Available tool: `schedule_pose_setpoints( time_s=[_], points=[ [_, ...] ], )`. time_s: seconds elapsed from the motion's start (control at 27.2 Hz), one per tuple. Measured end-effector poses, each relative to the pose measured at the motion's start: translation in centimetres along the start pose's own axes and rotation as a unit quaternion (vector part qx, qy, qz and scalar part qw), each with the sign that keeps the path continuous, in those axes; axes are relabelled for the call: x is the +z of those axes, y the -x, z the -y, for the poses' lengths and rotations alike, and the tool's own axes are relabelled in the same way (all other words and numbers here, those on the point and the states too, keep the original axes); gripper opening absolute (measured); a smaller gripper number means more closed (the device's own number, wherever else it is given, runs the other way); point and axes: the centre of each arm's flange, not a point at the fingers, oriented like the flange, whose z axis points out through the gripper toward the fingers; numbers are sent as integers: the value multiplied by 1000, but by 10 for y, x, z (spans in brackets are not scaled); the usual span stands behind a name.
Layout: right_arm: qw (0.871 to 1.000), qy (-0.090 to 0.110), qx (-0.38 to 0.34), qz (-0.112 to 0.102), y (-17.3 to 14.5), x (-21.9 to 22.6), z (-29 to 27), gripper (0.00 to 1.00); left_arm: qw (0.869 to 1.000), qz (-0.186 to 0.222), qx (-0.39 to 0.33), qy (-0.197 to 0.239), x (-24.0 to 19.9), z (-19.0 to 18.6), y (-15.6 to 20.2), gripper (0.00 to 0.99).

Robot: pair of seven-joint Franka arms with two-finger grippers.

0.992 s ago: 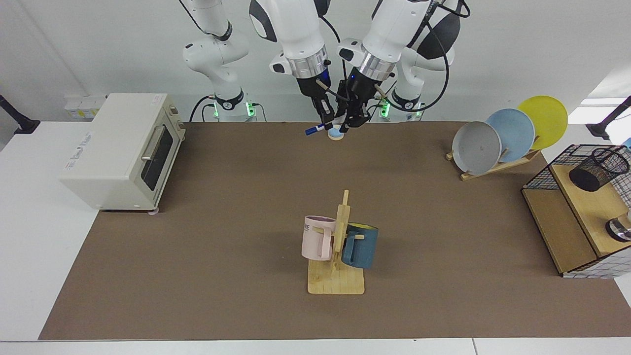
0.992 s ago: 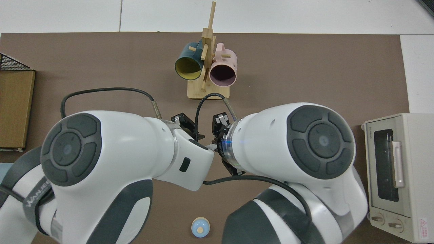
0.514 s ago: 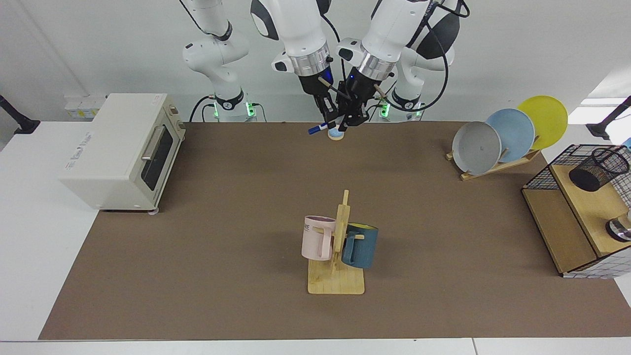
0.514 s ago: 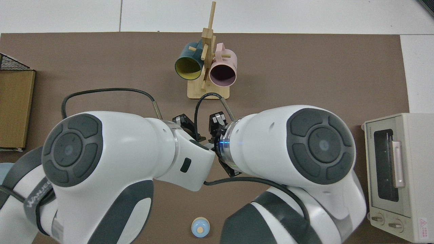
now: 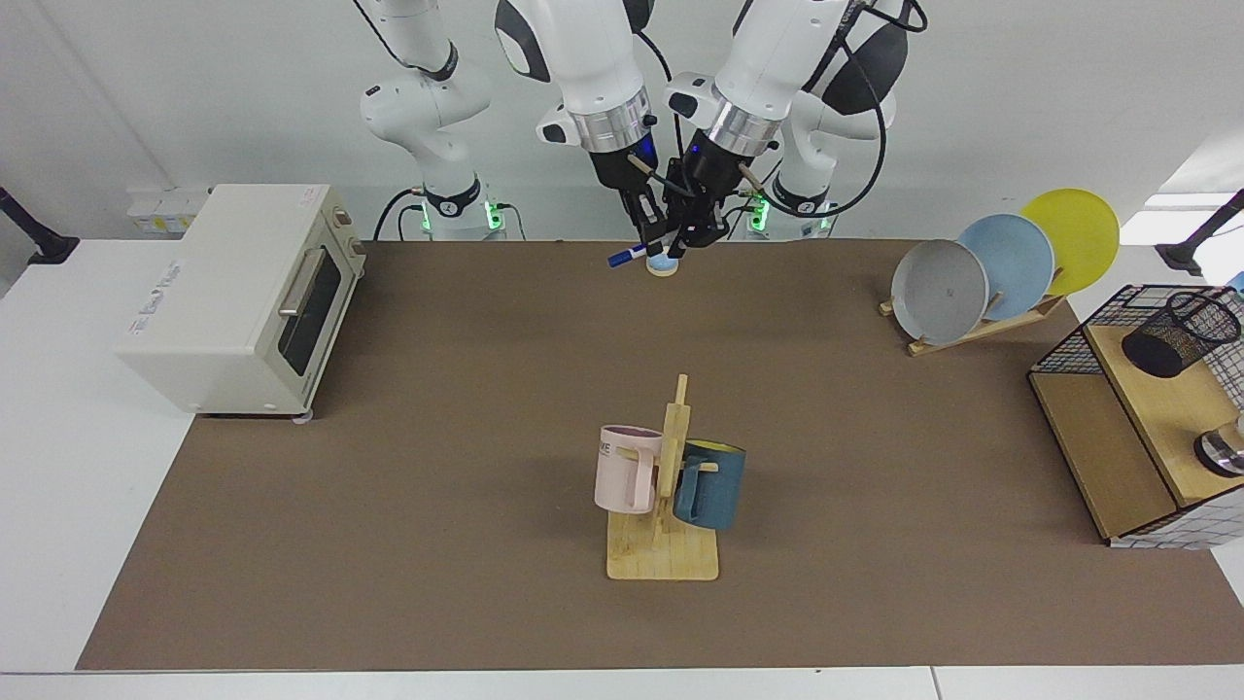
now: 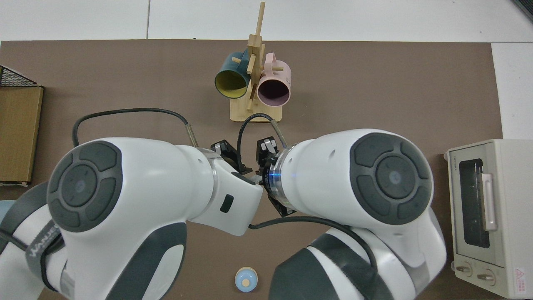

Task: Put markers into pen holder

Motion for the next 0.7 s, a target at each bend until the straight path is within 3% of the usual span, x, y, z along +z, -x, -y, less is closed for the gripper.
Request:
schedule_pose_setpoints(
  time_s=[0.18, 0.26, 0.33, 0.7],
  points=[
    [1000, 1, 1, 0, -1, 4, 1, 163, 1000, 0, 0, 0, 0, 0, 0, 322],
    [1000, 0, 1, 0, -1, 4, 2, 163, 1000, 0, 0, 0, 0, 0, 0, 203],
    [1000, -1, 6, 0, -1, 4, 2, 163, 1000, -1, -1, 0, -1, 0, 0, 159],
    [1000, -2, 7, 0, -1, 4, 2, 163, 1000, 0, -1, 0, -1, 0, 0, 159]
  ],
)
